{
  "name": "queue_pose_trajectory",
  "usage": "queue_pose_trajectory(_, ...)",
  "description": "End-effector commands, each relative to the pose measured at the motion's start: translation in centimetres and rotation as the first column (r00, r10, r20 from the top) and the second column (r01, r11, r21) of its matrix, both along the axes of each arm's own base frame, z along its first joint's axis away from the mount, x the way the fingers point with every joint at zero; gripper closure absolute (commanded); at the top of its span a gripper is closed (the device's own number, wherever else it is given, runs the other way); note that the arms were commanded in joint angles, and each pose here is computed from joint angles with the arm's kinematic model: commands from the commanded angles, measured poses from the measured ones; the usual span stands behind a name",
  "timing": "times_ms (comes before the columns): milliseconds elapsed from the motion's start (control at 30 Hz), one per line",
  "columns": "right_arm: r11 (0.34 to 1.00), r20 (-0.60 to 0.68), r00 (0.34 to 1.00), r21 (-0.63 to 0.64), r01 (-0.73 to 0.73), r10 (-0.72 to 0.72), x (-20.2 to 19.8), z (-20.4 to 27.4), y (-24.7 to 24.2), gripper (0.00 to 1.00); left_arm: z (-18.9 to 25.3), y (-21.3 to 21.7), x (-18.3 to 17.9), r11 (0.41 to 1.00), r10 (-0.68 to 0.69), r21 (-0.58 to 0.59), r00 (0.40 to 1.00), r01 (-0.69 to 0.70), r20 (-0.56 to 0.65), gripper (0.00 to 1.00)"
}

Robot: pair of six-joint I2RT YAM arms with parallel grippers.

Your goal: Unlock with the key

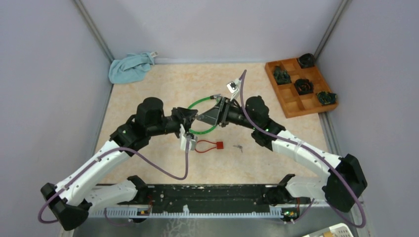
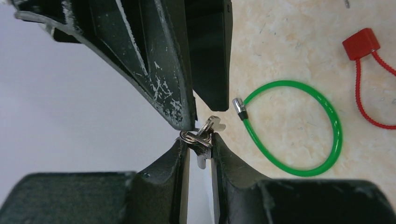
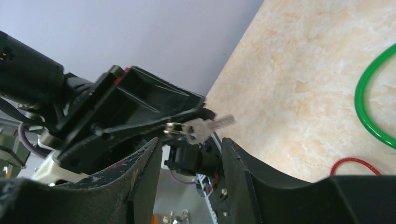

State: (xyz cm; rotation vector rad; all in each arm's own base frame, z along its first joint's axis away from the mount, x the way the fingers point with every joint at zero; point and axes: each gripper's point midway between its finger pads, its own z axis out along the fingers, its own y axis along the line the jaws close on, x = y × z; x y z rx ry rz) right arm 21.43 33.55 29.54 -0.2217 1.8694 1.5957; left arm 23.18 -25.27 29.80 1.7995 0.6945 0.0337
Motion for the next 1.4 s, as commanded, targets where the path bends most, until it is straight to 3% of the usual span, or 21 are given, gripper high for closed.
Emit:
queue_pose_trajectory(0, 0.995, 0.148, 0.987, 0.08, 0.056, -0.067, -0.4, 5.6, 0.8, 0.51, 1.2, -0.4, 1.4, 1.0, 0.023, 0.014, 0.989, -0.025, 0.143, 0.87)
queue_pose_trajectory(667, 0.908, 0.265, 0.875, -0.003, 0.42, -0.404, 1.9, 5.5, 1.2, 0.67, -0.2, -0.7, 1.5, 0.996, 0.046, 0.069, 0.99, -0.056, 0.137, 0.84)
queue_pose_trajectory(867, 0.897, 0.294, 0.854, 0.026, 0.442, -0.429, 2.6, 5.7, 1.9, 0.79, -0.1, -1.0, 1.2, 0.997, 0.044, 0.06, 0.992, -0.052, 0.121, 0.82)
queue_pose_trajectory(1000, 0.915, 0.329, 0.86, 0.038, 0.402, -0.391, 2.3, 6.1, 2.9, 1.0, -0.1, -1.1, 1.3, 0.997, 0.057, 0.054, 0.993, -0.063, 0.107, 0.79)
queue_pose_trajectory(1067, 0.924, 0.338, 0.863, 0.06, 0.378, -0.375, 1.8, 6.5, 2.9, 1.0, -0.2, -1.1, 1.5, 0.996, 0.068, 0.056, 0.993, -0.074, 0.102, 0.76)
queue_pose_trajectory(1167, 0.93, 0.342, 0.866, 0.103, 0.352, -0.365, 0.9, 6.7, 2.1, 1.0, 0.1, -1.1, 1.6, 0.995, 0.09, 0.031, 0.993, -0.093, 0.082, 0.62)
queue_pose_trajectory(1233, 0.935, 0.345, 0.87, 0.146, 0.322, -0.353, 0.1, 7.2, 1.2, 1.0, 0.6, -1.1, 1.6, 0.994, 0.111, -0.004, 0.993, -0.111, 0.046, 0.46)
queue_pose_trajectory(1367, 0.949, 0.308, 0.904, 0.202, 0.244, -0.297, -0.6, 6.9, -0.3, 1.0, 1.0, -1.2, 0.9, 0.991, 0.125, -0.05, 0.991, -0.128, -0.051, 0.21)
